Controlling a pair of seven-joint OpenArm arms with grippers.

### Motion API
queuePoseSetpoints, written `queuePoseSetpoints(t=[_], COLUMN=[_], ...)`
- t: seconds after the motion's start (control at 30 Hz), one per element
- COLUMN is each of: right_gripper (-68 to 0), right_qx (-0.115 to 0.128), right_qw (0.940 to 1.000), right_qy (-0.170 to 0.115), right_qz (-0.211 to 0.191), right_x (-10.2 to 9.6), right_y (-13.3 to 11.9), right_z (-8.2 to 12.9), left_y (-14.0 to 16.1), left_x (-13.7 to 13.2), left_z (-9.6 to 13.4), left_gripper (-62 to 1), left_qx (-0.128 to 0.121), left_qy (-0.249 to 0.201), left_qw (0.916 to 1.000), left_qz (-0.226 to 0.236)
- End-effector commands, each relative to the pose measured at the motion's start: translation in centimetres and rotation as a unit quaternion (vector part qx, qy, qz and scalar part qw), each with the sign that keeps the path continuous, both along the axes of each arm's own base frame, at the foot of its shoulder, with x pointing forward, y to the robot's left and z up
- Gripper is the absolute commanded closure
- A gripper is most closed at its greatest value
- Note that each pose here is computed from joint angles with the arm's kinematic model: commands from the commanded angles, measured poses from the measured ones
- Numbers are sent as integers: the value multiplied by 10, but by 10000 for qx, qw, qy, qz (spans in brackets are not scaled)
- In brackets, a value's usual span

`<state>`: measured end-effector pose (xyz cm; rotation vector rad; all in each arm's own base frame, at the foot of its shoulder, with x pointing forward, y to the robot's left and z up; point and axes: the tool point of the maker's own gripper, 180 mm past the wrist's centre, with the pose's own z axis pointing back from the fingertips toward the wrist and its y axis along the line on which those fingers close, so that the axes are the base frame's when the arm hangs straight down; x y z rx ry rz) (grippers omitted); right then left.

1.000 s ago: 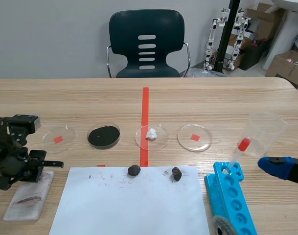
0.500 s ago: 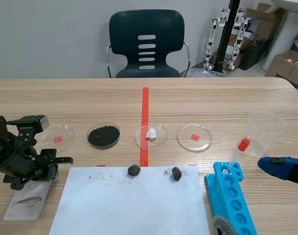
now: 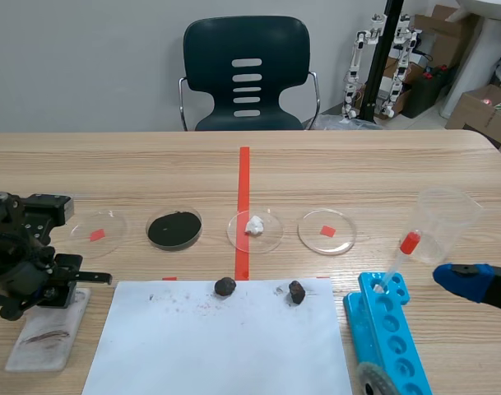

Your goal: Rub the mineral on the streak plate

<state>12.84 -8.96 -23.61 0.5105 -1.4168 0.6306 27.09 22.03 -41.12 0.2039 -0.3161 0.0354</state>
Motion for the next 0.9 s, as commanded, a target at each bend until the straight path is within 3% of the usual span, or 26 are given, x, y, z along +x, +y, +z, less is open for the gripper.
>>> queuePoseSetpoints(t=[0.0, 0.17, 0.27, 0.33, 0.53, 0.73, 0.87], right_gripper=[-591, -591, -591, -591, -591, -591, -591], right_qx=[126, 126, 127, 127, 127, 126, 126], right_qw=[9998, 9998, 9998, 9998, 9998, 9998, 9998], right_qy=[-171, -171, -172, -172, -172, -171, -171], right_qz=[13, 13, 13, 13, 13, 13, 13], right_x=[4, 4, 4, 4, 4, 4, 4], right_y=[3, 3, 3, 3, 3, 3, 3], right_z=[11, 11, 11, 11, 11, 11, 11], left_y=[24, 28, 25, 18, -20, -42, -49], left_x=[-11, -11, -11, -11, -9, -8, -9], left_z=[-1, 1, 0, -3, -9, -10, -10], left_gripper=[-90, -90, -90, -90, -90, -90, -90], left_qx=[400, 506, 410, 217, -818, -1393, -1576], left_qy=[167, 139, 145, 164, 85, 34, 31], left_qw=[9989, 9983, 9987, 9993, 9966, 9902, 9875], left_qz=[180, 268, 278, 250, 79, -49, -83])
